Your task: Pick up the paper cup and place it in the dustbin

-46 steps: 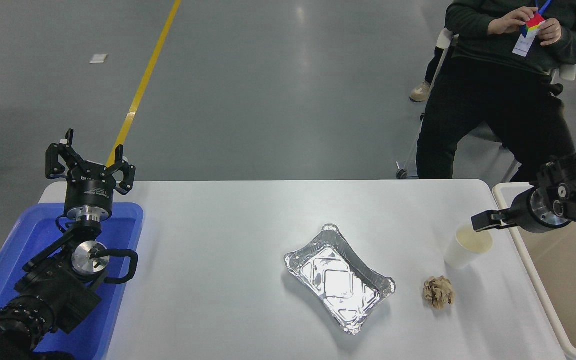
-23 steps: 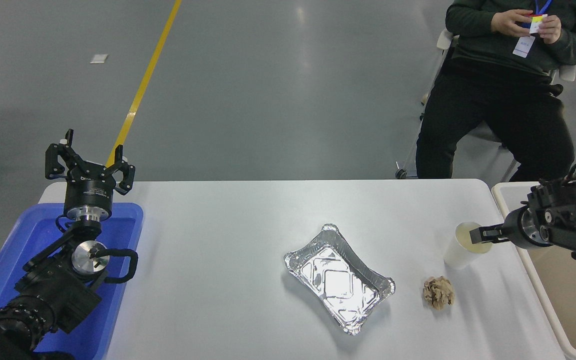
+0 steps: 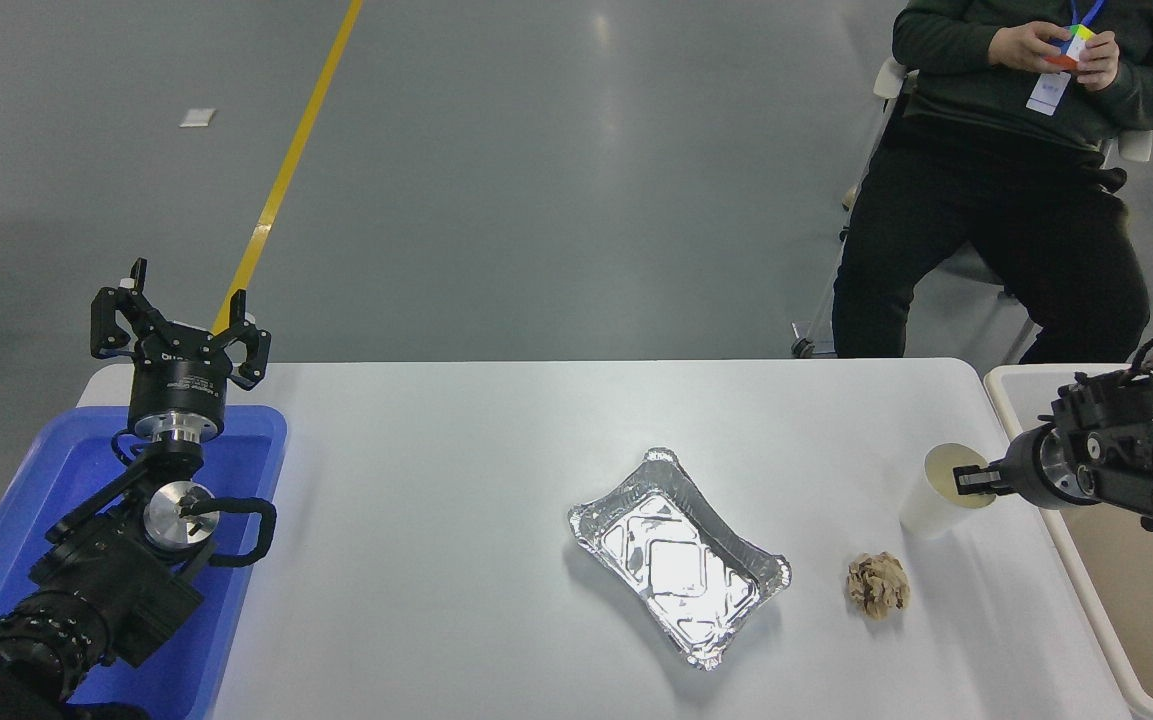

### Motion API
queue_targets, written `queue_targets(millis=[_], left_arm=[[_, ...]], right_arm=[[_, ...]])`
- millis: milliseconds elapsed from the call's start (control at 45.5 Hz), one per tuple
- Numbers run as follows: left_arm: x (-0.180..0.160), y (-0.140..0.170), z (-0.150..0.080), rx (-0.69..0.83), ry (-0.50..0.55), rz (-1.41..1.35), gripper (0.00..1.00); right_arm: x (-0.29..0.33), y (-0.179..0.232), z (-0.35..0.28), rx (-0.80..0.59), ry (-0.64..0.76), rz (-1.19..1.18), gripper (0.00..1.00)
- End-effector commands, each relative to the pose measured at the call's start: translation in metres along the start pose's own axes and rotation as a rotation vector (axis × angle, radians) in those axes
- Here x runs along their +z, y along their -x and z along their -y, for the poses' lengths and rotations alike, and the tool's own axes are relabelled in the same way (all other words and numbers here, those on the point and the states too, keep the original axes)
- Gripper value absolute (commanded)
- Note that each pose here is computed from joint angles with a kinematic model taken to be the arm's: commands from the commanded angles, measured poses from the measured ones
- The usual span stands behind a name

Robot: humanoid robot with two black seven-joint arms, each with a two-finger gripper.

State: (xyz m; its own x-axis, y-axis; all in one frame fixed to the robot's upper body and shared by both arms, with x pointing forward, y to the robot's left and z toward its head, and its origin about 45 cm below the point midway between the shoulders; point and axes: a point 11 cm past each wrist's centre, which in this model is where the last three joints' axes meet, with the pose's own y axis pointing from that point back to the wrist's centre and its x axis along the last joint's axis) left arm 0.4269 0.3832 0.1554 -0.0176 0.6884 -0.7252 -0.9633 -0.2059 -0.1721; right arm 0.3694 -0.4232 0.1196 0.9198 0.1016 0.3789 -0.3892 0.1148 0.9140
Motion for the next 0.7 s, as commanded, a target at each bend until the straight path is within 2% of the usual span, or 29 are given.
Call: queue_targets(millis=[0,264,484,681], left_arm=[[0.000,0.000,0.000,0.000,0.000,0.000,0.99],[0.000,0.000,0.000,-0.001,0.000,-0.001,0.99],[0.000,0.000,0.000,-0.001,0.000,-0.001,0.99],[0.000,0.000,0.000,-0.001,0.000,-0.001,0.99]], right_arm=[[-0.010,-0.012,-0.005,0.023,-0.035,0.019,0.00],[-0.004,-0.059,-0.061,0.059,-0.103,0.095,0.00],[0.006,-0.111,-0.149,0.084,-0.145,0.125,0.00],[0.016,-0.147,-0.233,0.070,-0.123,0.113,0.00]])
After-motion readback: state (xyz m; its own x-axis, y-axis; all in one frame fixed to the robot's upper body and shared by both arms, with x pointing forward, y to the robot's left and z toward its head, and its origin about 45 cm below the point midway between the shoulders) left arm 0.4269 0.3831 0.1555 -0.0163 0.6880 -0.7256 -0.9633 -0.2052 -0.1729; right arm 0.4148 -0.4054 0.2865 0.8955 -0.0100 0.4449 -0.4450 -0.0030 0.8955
